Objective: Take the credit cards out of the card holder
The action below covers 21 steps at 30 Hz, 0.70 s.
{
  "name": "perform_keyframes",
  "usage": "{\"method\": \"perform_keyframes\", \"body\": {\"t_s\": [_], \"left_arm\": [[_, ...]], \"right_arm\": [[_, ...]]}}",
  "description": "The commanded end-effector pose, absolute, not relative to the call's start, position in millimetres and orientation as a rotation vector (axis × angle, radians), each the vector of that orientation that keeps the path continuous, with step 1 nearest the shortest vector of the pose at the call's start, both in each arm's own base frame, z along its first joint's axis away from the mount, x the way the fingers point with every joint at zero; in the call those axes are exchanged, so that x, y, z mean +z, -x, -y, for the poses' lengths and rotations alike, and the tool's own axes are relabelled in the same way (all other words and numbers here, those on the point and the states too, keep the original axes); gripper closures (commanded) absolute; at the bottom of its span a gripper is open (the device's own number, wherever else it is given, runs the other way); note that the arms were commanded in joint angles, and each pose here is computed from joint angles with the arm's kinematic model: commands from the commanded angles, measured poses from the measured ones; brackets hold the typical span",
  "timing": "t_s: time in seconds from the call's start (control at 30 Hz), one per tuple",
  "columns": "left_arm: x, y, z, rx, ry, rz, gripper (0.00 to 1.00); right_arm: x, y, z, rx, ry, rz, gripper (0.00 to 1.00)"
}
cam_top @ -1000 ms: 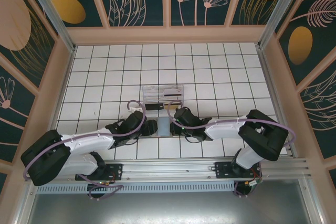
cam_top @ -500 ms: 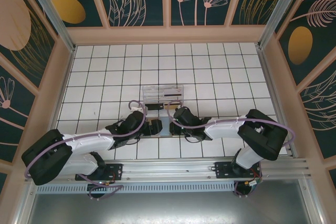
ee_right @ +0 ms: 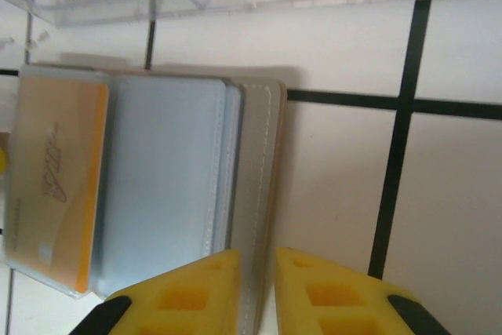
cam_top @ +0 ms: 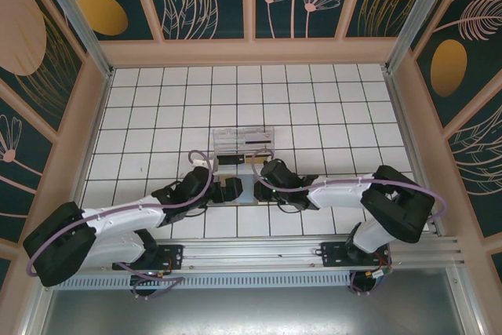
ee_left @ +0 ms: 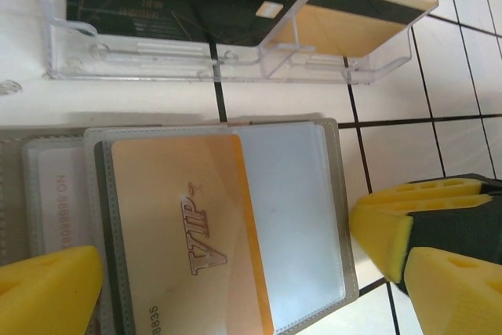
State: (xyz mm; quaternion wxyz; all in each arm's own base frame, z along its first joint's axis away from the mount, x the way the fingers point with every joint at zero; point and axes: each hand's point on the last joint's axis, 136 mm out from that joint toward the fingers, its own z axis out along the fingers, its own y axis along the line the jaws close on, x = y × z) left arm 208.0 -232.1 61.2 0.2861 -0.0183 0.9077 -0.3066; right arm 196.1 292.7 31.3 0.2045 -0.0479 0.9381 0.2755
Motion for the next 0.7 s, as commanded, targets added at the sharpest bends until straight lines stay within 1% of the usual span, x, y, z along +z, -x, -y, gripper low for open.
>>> {"method": "perform_keyframes", "body": {"t_s": [0.0,0.07,0.13,0.27,0.47,0.5,0.67], "left_arm": [[57.3,-210.4,215.1,-0.704,0.067,-2.43,0.06],[54.9,-211.3,208.7,-0.659,0.067,-2.43,0.11],[51.3,-213.0,199.8,-0.597,0.08,-2.43,0.2],[47.1,-214.6,188.3,-0.518,0.09,-2.427,0.51],[33.3,-210.7,184.0,-0.484,0.077,-2.458,0.82],[30.4,-209.4,183.3,-0.483,0.077,-2.465,0.84],[20.0,-204.8,181.7,-0.481,0.083,-2.494,0.87]], "right_arm": [[58.3,-205.6,-294.9,0.807,0.121,-2.539,0.77],[70.1,-206.0,-305.5,0.876,0.136,-2.515,0.77],[77.7,-205.1,-317.2,0.942,0.149,-2.508,0.77],[86.5,-204.3,-340.2,1.053,0.163,-2.502,0.77],[82.1,-199.8,-368.0,1.138,0.18,-2.535,0.77],[79.1,-199.3,-370.8,1.143,0.177,-2.547,0.78],[68.3,-197.2,-382.9,1.181,0.158,-2.59,0.79]]}}
